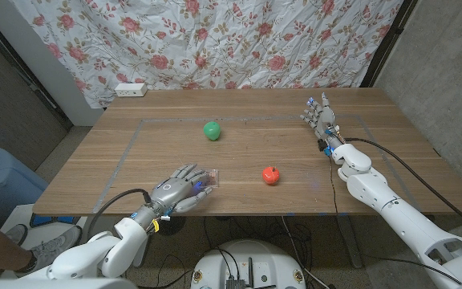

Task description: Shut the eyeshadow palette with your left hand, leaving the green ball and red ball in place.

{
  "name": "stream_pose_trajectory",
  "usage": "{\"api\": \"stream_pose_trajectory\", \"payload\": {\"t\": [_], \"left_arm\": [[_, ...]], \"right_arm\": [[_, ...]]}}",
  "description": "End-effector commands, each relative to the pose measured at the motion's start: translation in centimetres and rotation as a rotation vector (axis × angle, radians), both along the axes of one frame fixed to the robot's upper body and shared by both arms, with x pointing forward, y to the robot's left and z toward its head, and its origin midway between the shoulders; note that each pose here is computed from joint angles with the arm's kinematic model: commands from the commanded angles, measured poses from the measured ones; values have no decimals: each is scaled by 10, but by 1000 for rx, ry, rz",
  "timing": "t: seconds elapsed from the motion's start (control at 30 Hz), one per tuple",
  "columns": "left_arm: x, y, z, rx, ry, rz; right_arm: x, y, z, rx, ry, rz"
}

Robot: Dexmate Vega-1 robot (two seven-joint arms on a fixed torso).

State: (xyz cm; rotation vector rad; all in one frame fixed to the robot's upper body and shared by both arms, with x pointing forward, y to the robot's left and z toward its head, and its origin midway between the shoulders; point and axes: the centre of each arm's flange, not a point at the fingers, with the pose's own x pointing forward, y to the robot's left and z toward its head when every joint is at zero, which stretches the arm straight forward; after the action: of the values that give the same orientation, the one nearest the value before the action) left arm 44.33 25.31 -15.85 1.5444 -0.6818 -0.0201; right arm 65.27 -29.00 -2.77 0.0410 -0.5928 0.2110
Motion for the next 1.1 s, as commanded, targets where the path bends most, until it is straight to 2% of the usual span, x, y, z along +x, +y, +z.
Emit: {"api": "stream_pose_trajectory", "payload": {"t": [0.03, 0.23, 0.47, 0.63, 0.87, 1.1], "left_arm": [[5, 4, 19, -57, -27, -25], [9, 7, 30, -123, -32, -37], [16, 11, 42, -149, -45, -32], [22, 14, 50, -230, -45, -49], [37, 18, 62, -279, -40, -70], [56, 25, 73, -416, -25, -103]], "right_arm": [[0, 0, 0, -1, 0, 1], [0, 0, 0, -1, 0, 1], [0, 0, 0, -1, 0, 1], [0, 0, 0, 2, 0, -4], [0, 0, 0, 2, 0, -4], [0, 0, 0, -1, 0, 1]]}}
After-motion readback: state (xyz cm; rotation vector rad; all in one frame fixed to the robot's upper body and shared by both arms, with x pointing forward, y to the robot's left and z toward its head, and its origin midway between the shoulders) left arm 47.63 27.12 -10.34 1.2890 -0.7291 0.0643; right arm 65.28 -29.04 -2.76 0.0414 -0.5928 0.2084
